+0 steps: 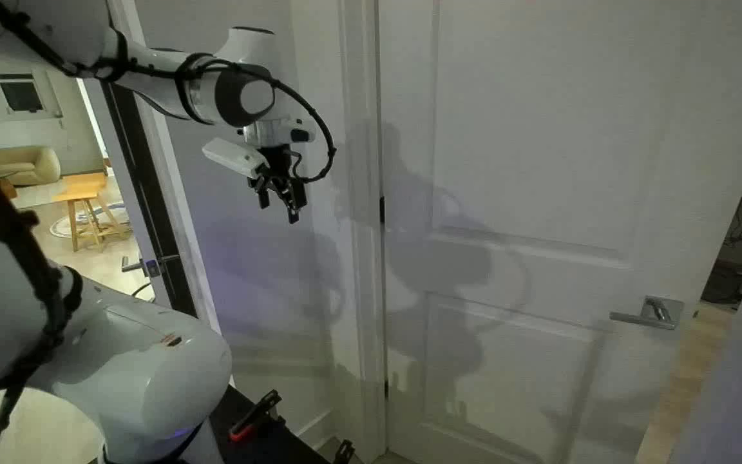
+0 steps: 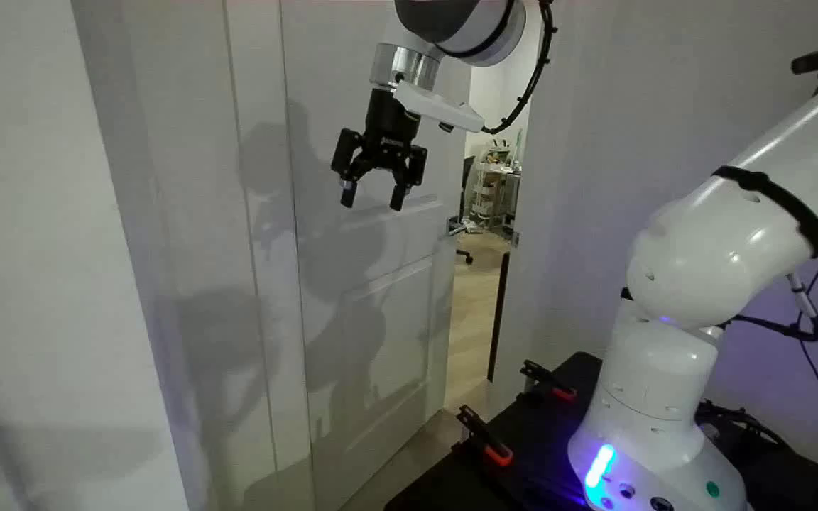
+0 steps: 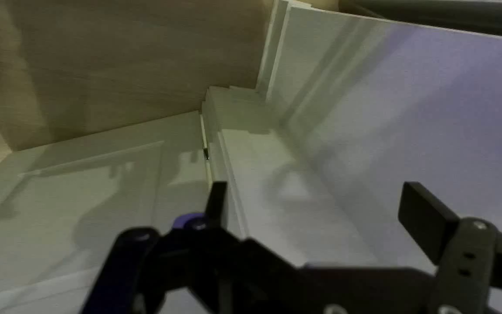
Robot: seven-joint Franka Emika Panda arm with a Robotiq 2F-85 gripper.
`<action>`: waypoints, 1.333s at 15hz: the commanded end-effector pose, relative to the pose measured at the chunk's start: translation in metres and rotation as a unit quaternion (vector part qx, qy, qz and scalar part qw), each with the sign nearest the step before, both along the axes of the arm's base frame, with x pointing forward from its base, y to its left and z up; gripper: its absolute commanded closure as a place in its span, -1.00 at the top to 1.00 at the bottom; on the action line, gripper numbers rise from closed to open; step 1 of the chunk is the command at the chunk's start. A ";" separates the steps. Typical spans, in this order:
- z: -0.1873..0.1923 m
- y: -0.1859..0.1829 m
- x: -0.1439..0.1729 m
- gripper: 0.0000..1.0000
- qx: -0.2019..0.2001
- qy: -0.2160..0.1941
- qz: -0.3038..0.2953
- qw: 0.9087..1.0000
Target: Close the door
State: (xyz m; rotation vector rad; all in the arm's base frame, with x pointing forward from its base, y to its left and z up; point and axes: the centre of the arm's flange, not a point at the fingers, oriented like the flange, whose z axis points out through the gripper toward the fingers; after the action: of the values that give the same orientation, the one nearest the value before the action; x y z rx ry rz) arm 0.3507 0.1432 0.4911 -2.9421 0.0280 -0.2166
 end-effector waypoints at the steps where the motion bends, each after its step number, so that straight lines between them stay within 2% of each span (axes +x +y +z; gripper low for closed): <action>1: 0.000 0.000 0.000 1.00 0.000 0.000 0.000 1.000; 4: 0.000 0.000 0.000 1.00 0.000 0.000 0.000 1.000; 6: 0.006 0.001 0.016 1.00 -0.006 0.001 -0.018 1.000; 9: 0.005 -0.014 0.038 1.00 -0.021 -0.003 -0.064 0.998; 12: 0.009 -0.045 0.062 1.00 -0.049 -0.002 -0.128 0.991; 16: 0.020 -0.084 0.096 1.00 -0.068 0.009 -0.243 0.968; 20: 0.019 -0.107 0.123 1.00 -0.070 0.015 -0.351 0.934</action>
State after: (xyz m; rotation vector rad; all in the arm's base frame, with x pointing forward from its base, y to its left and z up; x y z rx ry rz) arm 0.4449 0.0408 0.5043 -2.9766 0.8933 -0.3044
